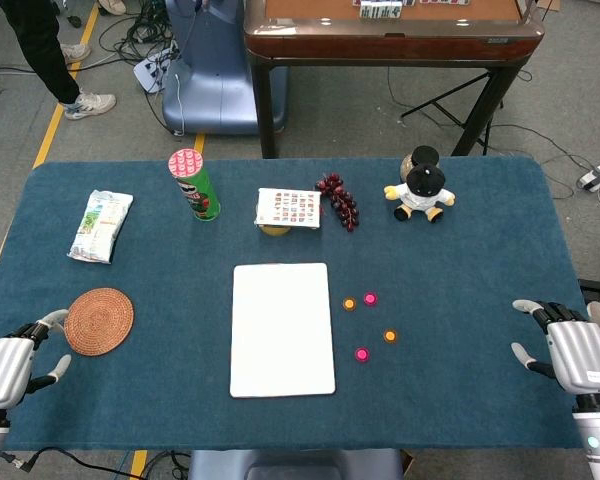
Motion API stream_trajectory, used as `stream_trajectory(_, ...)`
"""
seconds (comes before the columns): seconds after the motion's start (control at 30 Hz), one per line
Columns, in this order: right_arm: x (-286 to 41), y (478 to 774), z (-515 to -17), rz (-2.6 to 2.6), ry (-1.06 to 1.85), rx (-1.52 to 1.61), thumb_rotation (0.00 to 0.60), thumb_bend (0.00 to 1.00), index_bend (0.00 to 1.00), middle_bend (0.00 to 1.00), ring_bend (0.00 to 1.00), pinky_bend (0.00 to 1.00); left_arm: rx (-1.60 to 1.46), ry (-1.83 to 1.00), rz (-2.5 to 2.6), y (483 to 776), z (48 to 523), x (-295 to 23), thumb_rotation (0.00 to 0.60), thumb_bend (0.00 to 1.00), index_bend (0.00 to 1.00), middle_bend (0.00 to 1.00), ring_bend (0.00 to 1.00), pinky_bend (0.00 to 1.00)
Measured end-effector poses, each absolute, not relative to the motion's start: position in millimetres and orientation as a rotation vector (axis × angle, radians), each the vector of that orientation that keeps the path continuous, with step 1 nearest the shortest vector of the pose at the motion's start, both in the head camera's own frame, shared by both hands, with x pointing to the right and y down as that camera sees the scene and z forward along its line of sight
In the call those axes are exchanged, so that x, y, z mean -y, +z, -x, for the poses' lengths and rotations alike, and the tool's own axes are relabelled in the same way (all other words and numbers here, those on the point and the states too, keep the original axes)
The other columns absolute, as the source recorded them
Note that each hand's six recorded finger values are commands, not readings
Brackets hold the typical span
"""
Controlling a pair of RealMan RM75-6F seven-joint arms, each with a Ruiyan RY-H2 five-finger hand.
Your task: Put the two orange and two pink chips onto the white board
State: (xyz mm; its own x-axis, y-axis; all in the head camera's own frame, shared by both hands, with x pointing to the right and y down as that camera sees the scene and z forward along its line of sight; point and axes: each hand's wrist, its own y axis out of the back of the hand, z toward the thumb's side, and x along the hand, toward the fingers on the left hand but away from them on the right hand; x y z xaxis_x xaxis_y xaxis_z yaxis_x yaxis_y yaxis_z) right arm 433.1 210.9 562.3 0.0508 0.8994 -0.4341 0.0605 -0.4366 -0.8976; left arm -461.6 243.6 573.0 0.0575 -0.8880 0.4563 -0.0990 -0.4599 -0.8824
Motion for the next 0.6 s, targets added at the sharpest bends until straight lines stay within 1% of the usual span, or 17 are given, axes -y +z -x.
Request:
stream_trajectory(0.13,-211.0,563.6,-431.7,1.614,1.466,0.987,0.600,0.21,0.30,0.37,0.31,0.43,-1.018,-1.466,1.650,570.6,462.6,-242.7,0.600,0.32,0.28,0.43,0.44,0.59)
stream_trajectory(0.2,-210.9,566.2,-431.0,1.624,1.469,0.980,0.600,0.21,0.30,0.38,0.32,0.47,-1.028,-1.470,1.647,569.9,464.1,-242.7,0.600,0.32,0.28,0.43,0.44,0.59)
stream_trajectory(0.27,-210.6,568.8,-429.7,1.634,1.472,0.970,0.600,0.21,0.30,0.40,0.35,0.54,-1.035,-1.472,1.645,569.4,465.4,-241.9,0.600,0.32,0.28,0.43,0.44,0.59)
stream_trajectory(0.33,-210.3,570.6,-426.6,1.643,1.465,0.957,0.600,0.21,0.30,0.43,0.41,0.61,-1.039,-1.473,1.644,568.9,466.2,-241.7,0.600,0.32,0.28,0.43,0.44,0.59)
stream_trajectory(0.37,-210.2,571.1,-424.9,1.645,1.460,0.953,0.600,0.20,0.30,0.47,0.47,0.66,-1.043,-1.475,1.642,568.4,467.1,-241.8,0.600,0.32,0.28,0.43,0.44,0.59)
stream_trajectory(0.5,-210.3,576.5,-414.0,1.654,1.440,0.911,0.600,0.15,0.30,0.66,0.68,0.81,-1.061,-1.480,1.637,566.5,470.9,-240.5,0.600,0.32,0.28,0.43,0.44,0.59)
stream_trajectory(0.53,-209.7,578.2,-411.1,1.658,1.437,0.895,0.600,0.14,0.30,0.70,0.72,0.84,-1.065,-1.479,1.635,565.7,471.6,-239.9,0.600,0.32,0.28,0.43,0.44,0.59)
stream_trajectory(0.6,-206.7,582.0,-402.9,1.665,1.427,0.855,0.600,0.11,0.30,0.82,0.82,0.92,-1.074,-1.475,1.630,563.4,473.1,-238.6,0.600,0.32,0.28,0.44,0.44,0.59)
